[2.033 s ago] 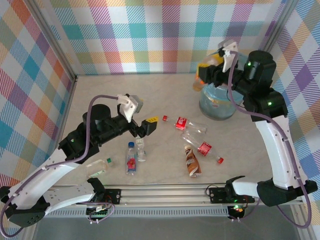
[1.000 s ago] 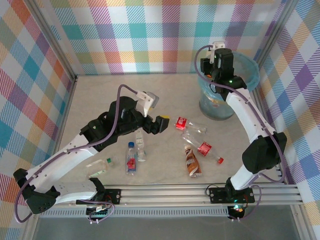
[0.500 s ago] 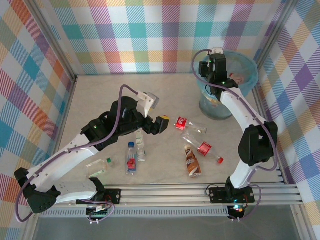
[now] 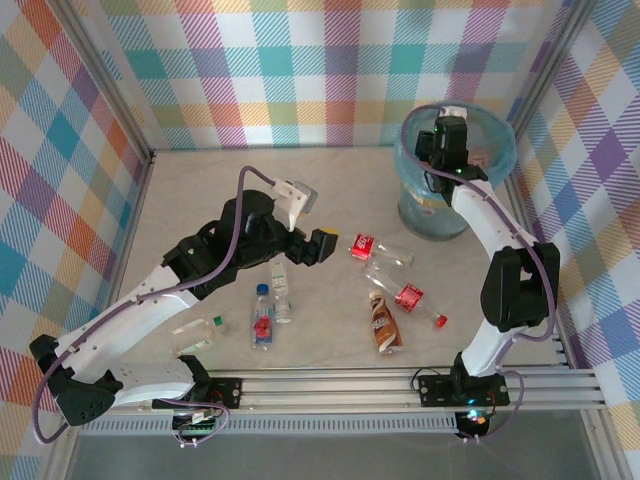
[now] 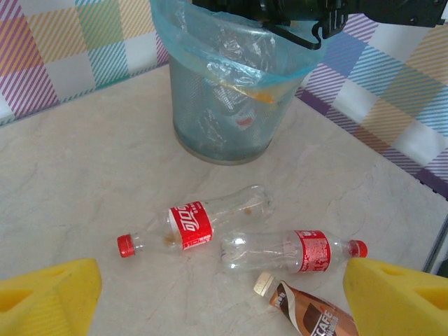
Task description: Put the plastic bottles in the bin
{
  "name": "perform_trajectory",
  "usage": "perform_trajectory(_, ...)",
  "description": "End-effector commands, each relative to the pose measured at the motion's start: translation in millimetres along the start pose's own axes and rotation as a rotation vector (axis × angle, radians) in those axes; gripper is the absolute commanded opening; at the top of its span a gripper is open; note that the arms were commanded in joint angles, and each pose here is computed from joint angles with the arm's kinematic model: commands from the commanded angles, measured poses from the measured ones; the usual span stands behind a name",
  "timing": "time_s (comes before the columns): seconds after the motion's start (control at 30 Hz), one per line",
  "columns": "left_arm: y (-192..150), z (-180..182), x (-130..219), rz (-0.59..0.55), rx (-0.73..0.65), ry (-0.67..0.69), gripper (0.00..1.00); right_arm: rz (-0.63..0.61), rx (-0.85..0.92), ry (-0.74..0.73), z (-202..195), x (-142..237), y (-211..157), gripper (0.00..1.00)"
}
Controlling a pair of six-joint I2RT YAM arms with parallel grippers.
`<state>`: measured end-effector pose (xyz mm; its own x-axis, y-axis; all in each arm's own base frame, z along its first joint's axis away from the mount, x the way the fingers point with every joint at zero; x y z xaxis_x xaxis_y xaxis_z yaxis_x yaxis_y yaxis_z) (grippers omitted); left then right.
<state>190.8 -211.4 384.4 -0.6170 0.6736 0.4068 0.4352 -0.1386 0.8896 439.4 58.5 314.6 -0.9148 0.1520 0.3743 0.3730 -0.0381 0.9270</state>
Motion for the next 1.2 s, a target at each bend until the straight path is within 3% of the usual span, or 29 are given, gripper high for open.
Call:
perform_trajectory(0.0,9,0,4,-0.036,0.027,-0.011,0.89,-0.145,-0.042,-0.039,-10,20,32,0.51)
perform_trajectory(0.17,6,1,3,-0.022,0.023,-0.004,0.89,-0.143,-0.025,-0.046,-13,11,27,0.59)
perform_trajectory(0.33,6,1,3,-0.023,0.021,0.004,0.89,-0.075,-0.044,-0.039,-12,8,21,0.78)
perform_trajectory(0.9,9,2,6,-0.024,0.042,0.024,0.89,-0.075,-0.090,0.070,-10,32,40,0.74)
perform_trajectory(1.17,1,17,17,0.042,0.151,0.224,0.88,-0.134,-0.120,0.159,-12,86,72,0.74)
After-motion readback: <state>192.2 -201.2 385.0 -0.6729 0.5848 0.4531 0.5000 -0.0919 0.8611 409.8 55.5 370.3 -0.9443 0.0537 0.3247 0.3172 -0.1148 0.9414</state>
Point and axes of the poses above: each hand's point on the last joint's axis, 136 mm out from that joint toward the fingers, its own x axis back along the fingers, its own z axis along the line the jaws close on, y = z × x, the point moved 10 cm from there along x, back along the fingers, and after that the axes turned 4 degrees about x, right-handed, at the moved point
